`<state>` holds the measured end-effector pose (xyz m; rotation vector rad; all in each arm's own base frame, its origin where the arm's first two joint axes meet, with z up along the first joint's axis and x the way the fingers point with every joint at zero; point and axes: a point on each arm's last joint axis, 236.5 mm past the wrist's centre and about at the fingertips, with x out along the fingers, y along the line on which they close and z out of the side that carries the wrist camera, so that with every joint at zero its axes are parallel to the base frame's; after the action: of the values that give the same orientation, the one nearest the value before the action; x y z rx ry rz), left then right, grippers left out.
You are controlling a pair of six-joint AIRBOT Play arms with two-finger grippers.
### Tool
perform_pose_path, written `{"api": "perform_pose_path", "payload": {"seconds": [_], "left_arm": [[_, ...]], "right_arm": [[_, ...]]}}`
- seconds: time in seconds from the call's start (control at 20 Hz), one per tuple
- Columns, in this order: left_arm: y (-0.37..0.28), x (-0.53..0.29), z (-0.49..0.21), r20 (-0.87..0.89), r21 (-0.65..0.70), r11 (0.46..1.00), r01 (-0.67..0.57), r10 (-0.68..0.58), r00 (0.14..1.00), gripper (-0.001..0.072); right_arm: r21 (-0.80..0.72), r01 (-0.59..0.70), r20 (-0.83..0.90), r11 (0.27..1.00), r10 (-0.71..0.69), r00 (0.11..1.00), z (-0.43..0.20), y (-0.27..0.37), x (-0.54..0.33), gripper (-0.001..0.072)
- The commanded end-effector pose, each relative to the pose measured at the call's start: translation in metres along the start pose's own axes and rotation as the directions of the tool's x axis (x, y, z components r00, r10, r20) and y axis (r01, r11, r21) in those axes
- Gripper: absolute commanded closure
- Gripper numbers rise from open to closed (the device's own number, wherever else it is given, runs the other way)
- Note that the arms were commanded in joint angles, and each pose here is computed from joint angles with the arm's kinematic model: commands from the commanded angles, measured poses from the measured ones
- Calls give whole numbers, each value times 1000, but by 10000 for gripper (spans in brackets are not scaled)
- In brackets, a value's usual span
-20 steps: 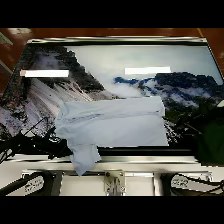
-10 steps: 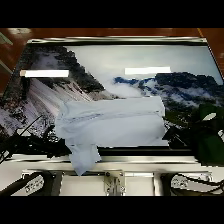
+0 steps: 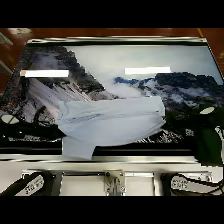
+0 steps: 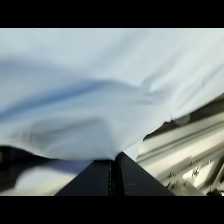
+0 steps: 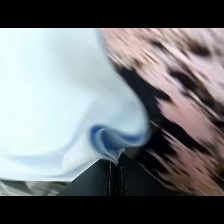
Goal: Fold the shirts.
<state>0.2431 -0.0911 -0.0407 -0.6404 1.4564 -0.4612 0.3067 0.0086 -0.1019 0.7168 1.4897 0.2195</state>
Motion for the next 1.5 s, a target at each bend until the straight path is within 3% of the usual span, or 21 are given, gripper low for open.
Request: {"api": "perform_pose_path", "payload": {"seconds": [0.0,0.15,0.3,0.7,0.75,0.8,0.85,0.9,0.95,1.15,1.2,1.25,1.45], "left_arm": [[-18,-37,65,139,86,996,-34,22,990,676],[-11,-33,106,125,54,998,-12,5,992,675],[-7,-28,149,124,26,999,29,-32,992,675],[27,24,183,28,-92,994,62,-60,998,670],[30,28,182,18,-108,992,63,-61,998,616],[31,30,181,11,-113,991,64,-64,998,476],[31,29,180,6,-113,991,67,-67,998,339],[29,26,177,-6,-110,991,74,-75,997,305],[26,22,174,-24,-107,991,84,-87,996,305],[18,-3,171,-45,-92,989,112,-116,992,310],[14,-7,172,-35,-81,990,112,-115,993,311],[10,-11,173,-25,-71,991,112,-115,993,311],[1,-22,174,-1,-44,993,108,-109,994,312]], "right_arm": [[-77,-41,188,996,55,981,63,40,-31,642],[-167,52,303,985,1,953,105,65,-37,642],[-155,121,360,980,-58,931,137,69,-36,642],[-52,89,300,995,-70,951,153,40,11,640],[-43,81,293,996,-65,954,152,39,15,615],[-36,70,292,997,-56,955,153,40,17,614],[-41,64,304,997,-48,952,155,43,15,487],[-65,54,319,996,-30,947,158,49,11,229],[-97,47,332,994,-13,943,159,54,3,150],[-66,67,406,996,-35,913,168,39,-38,123],[-21,55,405,998,-42,913,169,29,-40,77],[9,45,390,999,-45,920,168,19,-37,41],[23,11,238,1000,-16,971,145,12,10,41]]}}
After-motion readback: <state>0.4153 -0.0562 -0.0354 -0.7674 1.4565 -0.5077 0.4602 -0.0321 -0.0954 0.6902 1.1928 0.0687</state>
